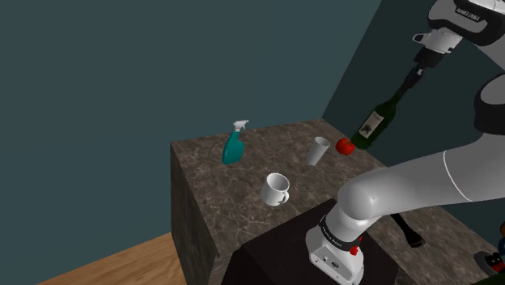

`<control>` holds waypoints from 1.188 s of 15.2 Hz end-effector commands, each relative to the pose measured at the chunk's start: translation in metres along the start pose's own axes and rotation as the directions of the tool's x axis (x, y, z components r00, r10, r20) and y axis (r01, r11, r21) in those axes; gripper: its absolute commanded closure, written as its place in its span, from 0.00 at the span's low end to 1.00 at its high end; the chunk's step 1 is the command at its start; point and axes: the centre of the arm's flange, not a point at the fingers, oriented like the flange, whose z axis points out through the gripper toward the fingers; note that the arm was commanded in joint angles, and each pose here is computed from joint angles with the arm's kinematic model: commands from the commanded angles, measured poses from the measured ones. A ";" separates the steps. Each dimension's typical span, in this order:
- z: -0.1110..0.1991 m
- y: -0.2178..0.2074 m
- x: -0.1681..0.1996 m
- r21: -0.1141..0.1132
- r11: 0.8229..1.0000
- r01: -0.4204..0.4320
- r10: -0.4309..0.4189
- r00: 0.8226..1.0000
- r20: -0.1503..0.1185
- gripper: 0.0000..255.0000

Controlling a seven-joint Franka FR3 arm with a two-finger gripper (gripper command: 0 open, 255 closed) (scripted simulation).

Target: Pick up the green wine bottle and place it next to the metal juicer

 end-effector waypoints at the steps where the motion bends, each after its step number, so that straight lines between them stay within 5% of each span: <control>1: 0.010 0.012 -0.021 -0.001 1.000 0.001 -0.001 1.000 0.000 1.00; 8: 0.047 0.052 -0.095 -0.001 1.000 0.001 -0.001 1.000 0.000 1.00; 18: 0.100 0.050 -0.097 -0.001 1.000 0.001 -0.001 1.000 0.000 1.00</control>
